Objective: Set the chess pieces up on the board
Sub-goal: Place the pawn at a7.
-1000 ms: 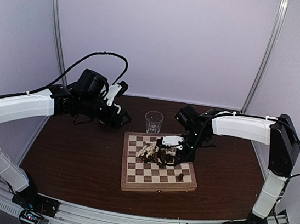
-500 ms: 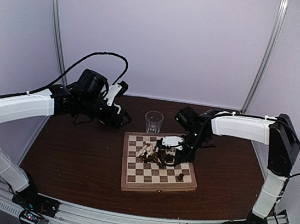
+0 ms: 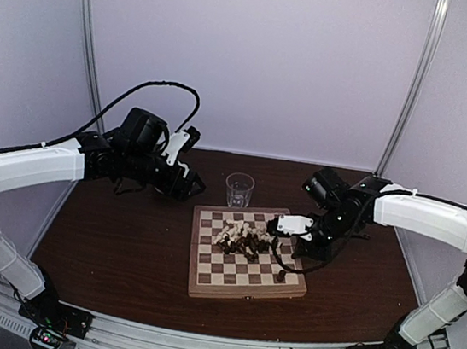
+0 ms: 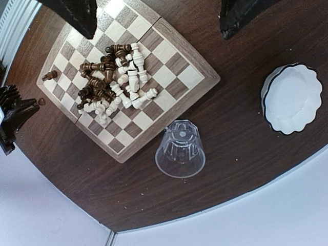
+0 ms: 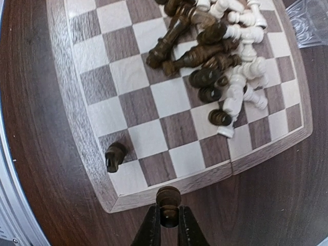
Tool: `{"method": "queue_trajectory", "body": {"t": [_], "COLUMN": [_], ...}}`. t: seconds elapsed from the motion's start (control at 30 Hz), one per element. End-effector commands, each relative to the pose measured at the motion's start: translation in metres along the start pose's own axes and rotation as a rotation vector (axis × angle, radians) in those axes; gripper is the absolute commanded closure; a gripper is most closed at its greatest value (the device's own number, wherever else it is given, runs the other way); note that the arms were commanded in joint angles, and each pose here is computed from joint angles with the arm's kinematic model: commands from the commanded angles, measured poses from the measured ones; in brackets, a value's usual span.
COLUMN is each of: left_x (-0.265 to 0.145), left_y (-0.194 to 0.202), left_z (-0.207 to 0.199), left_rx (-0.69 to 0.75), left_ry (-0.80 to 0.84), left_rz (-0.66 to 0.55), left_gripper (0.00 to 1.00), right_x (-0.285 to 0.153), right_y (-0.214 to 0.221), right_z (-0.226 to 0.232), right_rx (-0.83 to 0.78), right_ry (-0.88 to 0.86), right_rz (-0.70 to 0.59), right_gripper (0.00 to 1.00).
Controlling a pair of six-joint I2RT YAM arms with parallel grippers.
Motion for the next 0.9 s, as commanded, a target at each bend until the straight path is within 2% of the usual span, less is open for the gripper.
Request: {"method": "queue_trajectory", "body": {"t": [0.0,0.87], "left_x": [-0.004,-0.006], "left_y": [-0.014,-0.015], "left_z": [-0.007,-0.007], "left_rx": [-0.003,0.003], "left_ry": [0.025,0.026], "left_rz": [-0.033,-0.038], "left_gripper": [0.18,0.18], "right_x": [0.008,0.044], "right_y": [0.015,0.005], "right_z": [0.011,0.01], "right_rx": [-0.002,0.0], "right_ry": [-0.001,-0.086], "right_rz": [0.031,0.05], "right_gripper": [0.94,0.92]}}
Point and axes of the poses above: each gripper's point midway between its finger pads, its own x axis out along the fingers, its own z axis along the line the jaws close on, y = z × x, the point moved 1 cm from there along -x, back along the fingers, and after that the axes turned 11 degrees about -x, right-handed, at the moved point
